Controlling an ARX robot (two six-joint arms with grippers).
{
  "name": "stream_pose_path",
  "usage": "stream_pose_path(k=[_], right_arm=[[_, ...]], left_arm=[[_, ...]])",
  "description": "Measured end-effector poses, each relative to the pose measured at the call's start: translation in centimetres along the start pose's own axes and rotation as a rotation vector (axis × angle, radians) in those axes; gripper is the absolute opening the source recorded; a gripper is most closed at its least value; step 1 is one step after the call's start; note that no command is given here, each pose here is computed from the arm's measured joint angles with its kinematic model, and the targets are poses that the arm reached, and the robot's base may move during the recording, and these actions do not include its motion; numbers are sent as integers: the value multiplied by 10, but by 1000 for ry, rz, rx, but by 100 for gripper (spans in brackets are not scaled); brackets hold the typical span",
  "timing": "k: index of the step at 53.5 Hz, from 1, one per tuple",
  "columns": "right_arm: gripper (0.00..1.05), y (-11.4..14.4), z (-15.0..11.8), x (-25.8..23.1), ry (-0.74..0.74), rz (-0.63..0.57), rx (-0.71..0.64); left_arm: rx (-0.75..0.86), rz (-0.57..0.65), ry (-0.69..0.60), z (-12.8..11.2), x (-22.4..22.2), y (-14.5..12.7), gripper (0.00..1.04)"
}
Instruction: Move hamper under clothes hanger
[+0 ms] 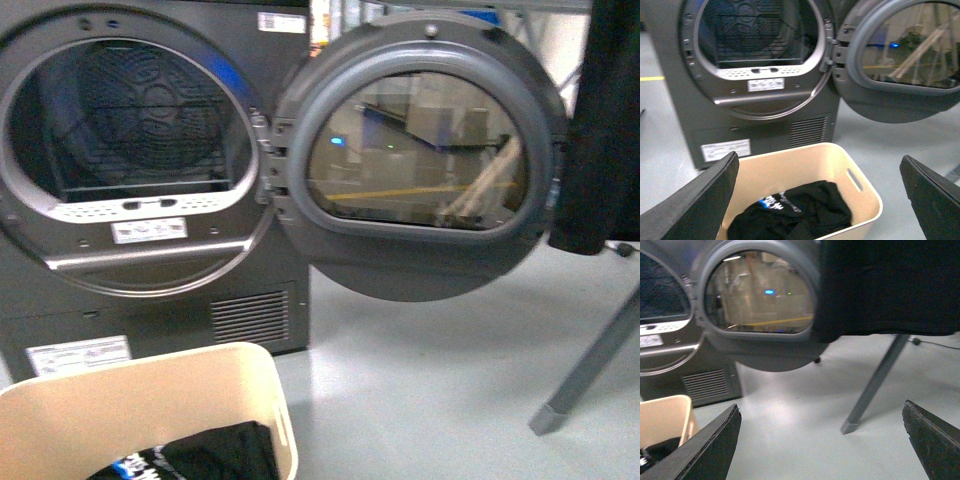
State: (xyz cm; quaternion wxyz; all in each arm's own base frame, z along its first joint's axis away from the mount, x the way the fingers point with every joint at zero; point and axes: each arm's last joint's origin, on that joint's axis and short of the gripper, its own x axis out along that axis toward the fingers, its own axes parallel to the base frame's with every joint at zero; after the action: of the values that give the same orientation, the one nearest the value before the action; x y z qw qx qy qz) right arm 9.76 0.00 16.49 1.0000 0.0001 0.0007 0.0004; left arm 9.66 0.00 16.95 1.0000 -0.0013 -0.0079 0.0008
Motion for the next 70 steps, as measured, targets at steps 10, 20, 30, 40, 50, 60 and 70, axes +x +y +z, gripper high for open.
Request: stream_pose_path(k=[10, 20, 30, 40, 50, 60, 70], right_arm=[[97, 0, 0, 0, 0, -1, 0], [97, 0, 0, 0, 0, 4, 0], [97, 0, 0, 0, 0, 0, 0], [97, 0, 0, 0, 0, -1, 0], [97, 0, 0, 0, 0, 7, 0], [97, 0, 0, 0, 0, 0, 0], [97, 0, 0, 0, 0, 0, 0]], left_arm=[[0, -3, 0, 0, 0, 0, 98], [0, 2, -1, 0, 0, 0, 98], [0, -2, -1, 0, 0, 0, 98], [0, -3, -1, 0, 0, 0, 98], [0, 3, -1, 0, 0, 0, 98], [0, -2, -1, 0, 0, 0, 98], [0, -2, -1, 0, 0, 0, 98]])
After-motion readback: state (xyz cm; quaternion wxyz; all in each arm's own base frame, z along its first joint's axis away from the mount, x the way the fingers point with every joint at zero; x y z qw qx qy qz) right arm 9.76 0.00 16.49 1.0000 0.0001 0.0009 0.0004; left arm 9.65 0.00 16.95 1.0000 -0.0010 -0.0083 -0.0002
